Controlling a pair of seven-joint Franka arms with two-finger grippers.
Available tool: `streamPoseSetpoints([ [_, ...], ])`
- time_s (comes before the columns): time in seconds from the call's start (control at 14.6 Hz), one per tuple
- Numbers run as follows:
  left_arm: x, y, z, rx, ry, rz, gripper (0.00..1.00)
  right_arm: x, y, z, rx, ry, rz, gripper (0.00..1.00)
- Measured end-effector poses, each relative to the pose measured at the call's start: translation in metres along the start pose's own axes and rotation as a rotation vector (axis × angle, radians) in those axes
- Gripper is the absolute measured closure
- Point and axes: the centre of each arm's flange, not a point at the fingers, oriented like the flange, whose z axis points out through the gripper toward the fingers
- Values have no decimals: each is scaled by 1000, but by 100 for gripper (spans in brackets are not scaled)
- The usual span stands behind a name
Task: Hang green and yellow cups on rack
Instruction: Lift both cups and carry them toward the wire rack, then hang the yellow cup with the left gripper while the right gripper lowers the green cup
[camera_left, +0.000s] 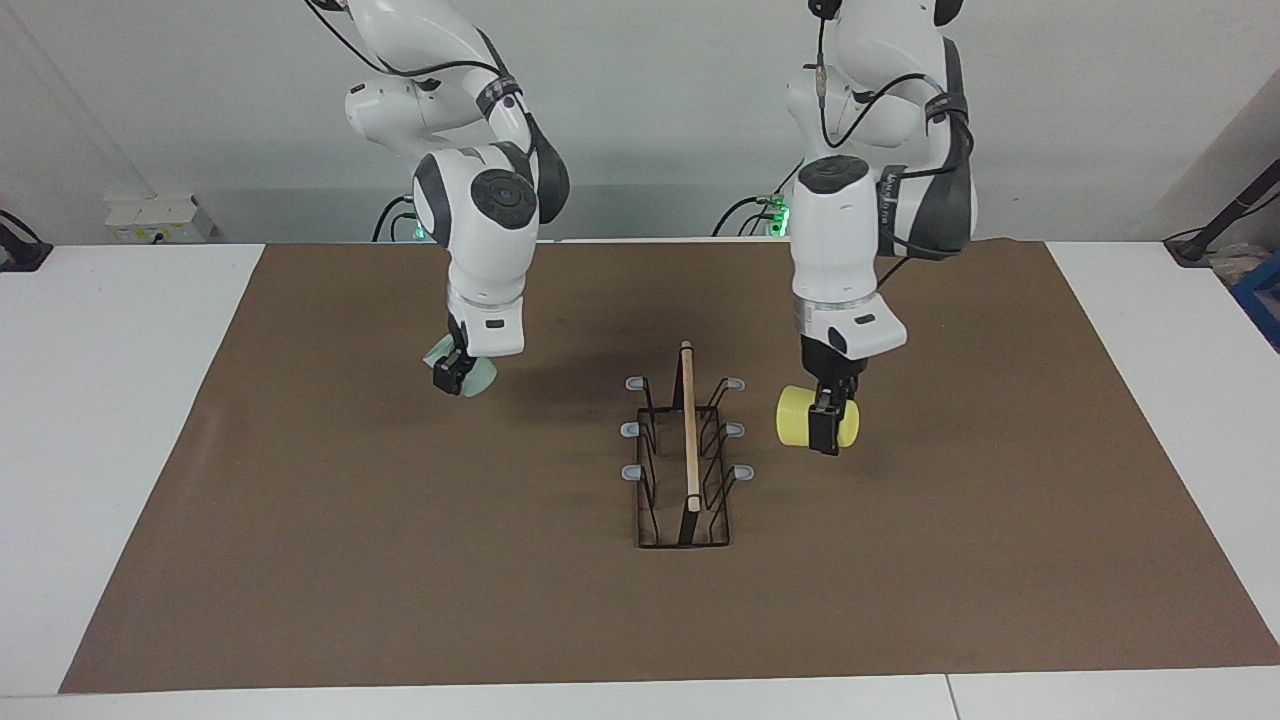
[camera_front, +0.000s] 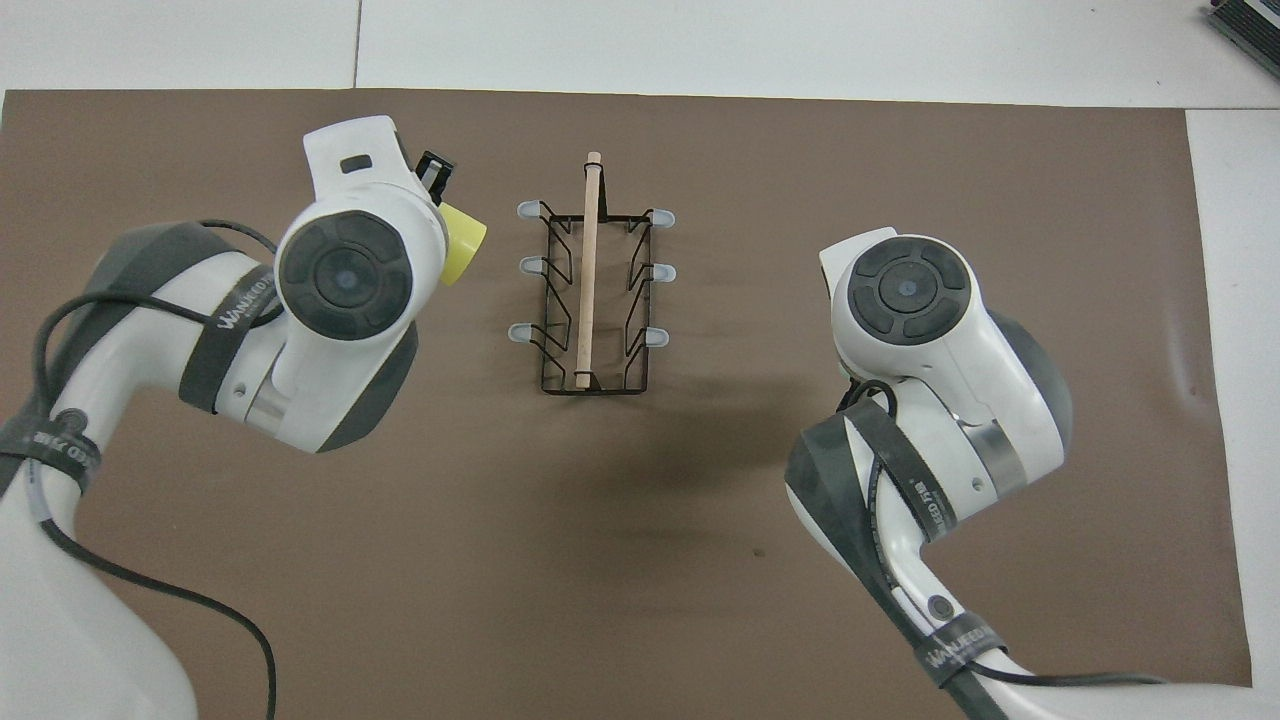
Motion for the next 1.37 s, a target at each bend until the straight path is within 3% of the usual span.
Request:
streamPoseSetpoints([
  [0.21, -48, -17, -8, -5, 93, 125, 39, 6, 2, -40, 26, 210, 75, 32],
  [0.41, -79, -35, -16, -19, 133, 171, 39, 6, 8, -69, 36, 369, 139, 32],
  [0.69, -115, -50, -29, -56, 168, 215, 39, 19, 7, -95, 117, 624, 255, 32],
  [1.1, -129, -53, -32, -71, 183, 251, 37, 19, 11, -91, 254, 1058, 271, 32],
  [1.23, -130, -54, -32, -73, 180, 255, 20, 17, 2, -82, 255, 1176, 308, 32],
  [1.37, -132, -53, -33, -84, 175, 260, 0, 21, -16, -76, 239, 1246, 348, 32],
])
